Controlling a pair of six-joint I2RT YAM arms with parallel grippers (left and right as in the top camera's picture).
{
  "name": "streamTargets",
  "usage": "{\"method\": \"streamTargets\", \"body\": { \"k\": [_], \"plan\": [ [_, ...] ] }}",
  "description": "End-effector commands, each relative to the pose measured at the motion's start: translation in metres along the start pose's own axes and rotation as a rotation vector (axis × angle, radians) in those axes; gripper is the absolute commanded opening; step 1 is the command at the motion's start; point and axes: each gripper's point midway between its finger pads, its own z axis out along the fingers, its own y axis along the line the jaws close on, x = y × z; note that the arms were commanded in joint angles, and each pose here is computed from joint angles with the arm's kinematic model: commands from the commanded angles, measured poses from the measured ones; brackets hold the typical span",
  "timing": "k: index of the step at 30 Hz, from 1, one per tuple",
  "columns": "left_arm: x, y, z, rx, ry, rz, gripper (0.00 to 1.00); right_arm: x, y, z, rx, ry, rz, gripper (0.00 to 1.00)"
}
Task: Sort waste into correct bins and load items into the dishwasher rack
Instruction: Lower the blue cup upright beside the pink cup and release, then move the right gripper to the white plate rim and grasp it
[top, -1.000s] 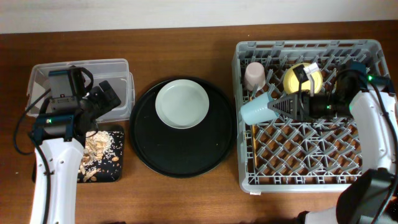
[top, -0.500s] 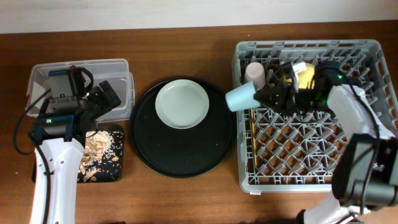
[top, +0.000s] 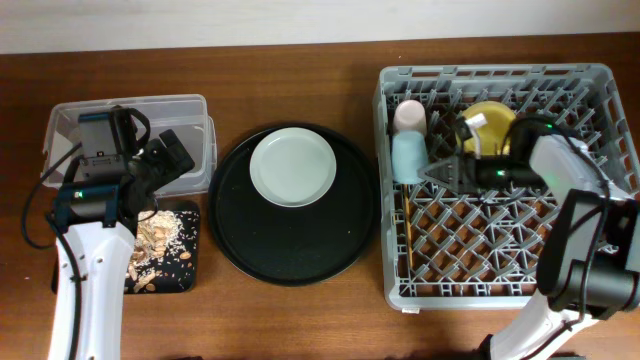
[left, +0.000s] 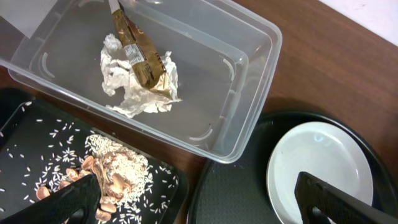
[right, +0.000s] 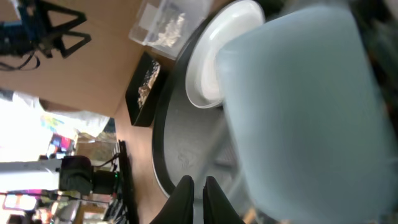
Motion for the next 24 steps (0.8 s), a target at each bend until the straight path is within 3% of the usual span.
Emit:
{"method": "streamTargets", "body": {
  "k": [1,9,11,13,15,19,24],
  "plan": [
    [-0.006,-0.001,-0.004,0.005,-0.018,0.001,0.99,0.007,-0.007,-0.020,0.030,-0.020,0.066,0.09],
    [-0.006,-0.001,-0.004,0.005,-0.018,0.001,0.99,-0.008,0.067,-0.047,0.114,-0.040,-0.020,0.09],
    [-0.006,-0.001,-0.004,0.005,-0.018,0.001,0.99,-0.008,0.067,-0.052,0.306,-0.003,0.062,0.09],
    [-0.006,-0.001,-0.004,0.005,-0.018,0.001,0.99,-0.006,0.056,-0.065,0.654,0.015,0.140,0.10],
    [-0.006,-0.001,-0.004,0.005,-0.018,0.001,0.99,-0.007,0.068,-0.064,0.788,0.005,0.107,0.12],
    [-0.006,-0.001,-0.004,0.005,-0.018,0.001,0.99,0.004,0.109,-0.006,0.853,0.099,-0.056,0.13],
    [-0.006,-0.001,-0.004,0.005,-0.018,0.001,0.99,0.021,0.124,0.083,0.810,0.226,-0.209,0.17]
  ]
}}
